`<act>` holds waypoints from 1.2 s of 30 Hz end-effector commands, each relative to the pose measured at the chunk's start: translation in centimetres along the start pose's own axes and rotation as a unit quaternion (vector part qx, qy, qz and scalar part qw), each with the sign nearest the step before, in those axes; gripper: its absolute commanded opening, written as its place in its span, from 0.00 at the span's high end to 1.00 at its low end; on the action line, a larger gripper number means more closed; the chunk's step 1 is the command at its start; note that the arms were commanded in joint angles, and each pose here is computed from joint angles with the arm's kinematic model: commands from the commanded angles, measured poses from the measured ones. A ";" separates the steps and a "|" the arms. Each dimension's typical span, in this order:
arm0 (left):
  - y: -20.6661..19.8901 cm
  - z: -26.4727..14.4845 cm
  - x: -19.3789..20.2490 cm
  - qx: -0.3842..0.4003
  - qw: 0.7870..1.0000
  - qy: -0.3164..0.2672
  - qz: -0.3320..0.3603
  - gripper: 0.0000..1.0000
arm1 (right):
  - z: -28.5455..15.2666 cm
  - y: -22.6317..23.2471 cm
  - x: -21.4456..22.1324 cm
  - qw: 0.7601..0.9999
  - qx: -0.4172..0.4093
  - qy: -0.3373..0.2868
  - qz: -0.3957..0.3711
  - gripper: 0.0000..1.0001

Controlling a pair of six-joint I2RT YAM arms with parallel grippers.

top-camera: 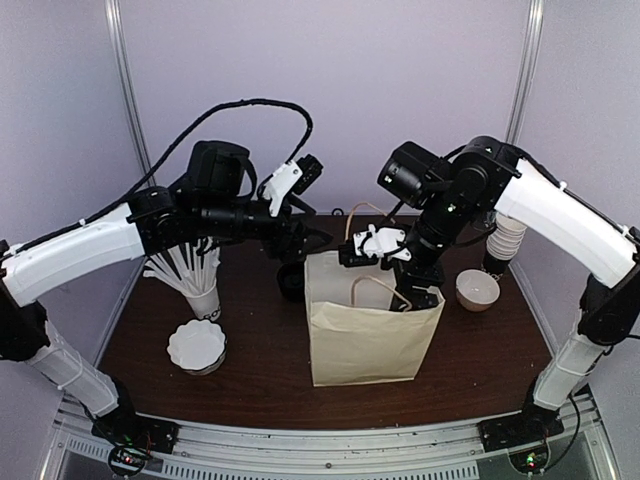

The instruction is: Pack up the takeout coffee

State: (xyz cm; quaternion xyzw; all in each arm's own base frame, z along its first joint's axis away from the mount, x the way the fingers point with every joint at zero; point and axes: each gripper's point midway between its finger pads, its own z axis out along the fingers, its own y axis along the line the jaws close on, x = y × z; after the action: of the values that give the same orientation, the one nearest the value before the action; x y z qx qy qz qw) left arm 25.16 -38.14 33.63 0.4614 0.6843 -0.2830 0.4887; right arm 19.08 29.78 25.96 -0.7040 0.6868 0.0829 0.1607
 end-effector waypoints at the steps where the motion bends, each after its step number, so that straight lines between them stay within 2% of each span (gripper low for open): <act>1: -0.8 2.0 -1.3 0.045 0.999 0.001 0.020 0.29 | -3.0 1.0 -0.9 0.999 0.001 -0.042 -0.023 0.01; 11: -0.9 5.4 -3.0 0.078 0.997 -0.001 0.021 0.33 | -8.0 0.8 0.3 0.994 0.052 -0.093 -0.027 0.01; 15: -0.8 6.4 -3.7 0.080 0.996 -0.008 0.025 0.39 | -10.2 0.6 1.2 0.990 0.079 -0.115 -0.022 0.01; 20: -1.3 7.4 -4.8 0.106 0.994 -0.021 0.023 0.51 | -12.7 0.3 2.2 0.981 0.115 -0.156 0.001 0.01; 24: -1.8 7.6 -5.4 0.123 0.992 -0.022 0.016 0.55 | -13.1 2.3 2.4 0.977 0.064 -0.205 0.018 0.00; 28: 0.0 5.5 -5.9 0.059 0.997 -0.013 0.048 0.44 | -10.5 4.0 2.9 0.978 0.007 -0.207 0.018 0.01; 30: 0.6 4.1 -6.1 0.036 0.997 -0.001 0.072 0.39 | -9.7 4.4 3.1 0.978 -0.001 -0.208 0.016 0.06; 32: 0.3 3.1 -5.3 0.044 0.995 0.023 0.086 0.34 | -9.7 5.3 3.0 0.974 -0.012 -0.226 0.005 0.11; 36: -2.3 2.3 -3.5 0.118 0.989 0.060 0.071 0.31 | -10.5 7.0 2.1 0.963 -0.043 -0.265 -0.010 0.12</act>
State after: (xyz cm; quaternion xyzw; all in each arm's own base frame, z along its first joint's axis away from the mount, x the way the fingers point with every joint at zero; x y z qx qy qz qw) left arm 26.89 -43.86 34.67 0.5482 0.6551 -0.2837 0.4358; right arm 13.40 23.35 31.60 -0.6636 0.6570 0.2343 0.2702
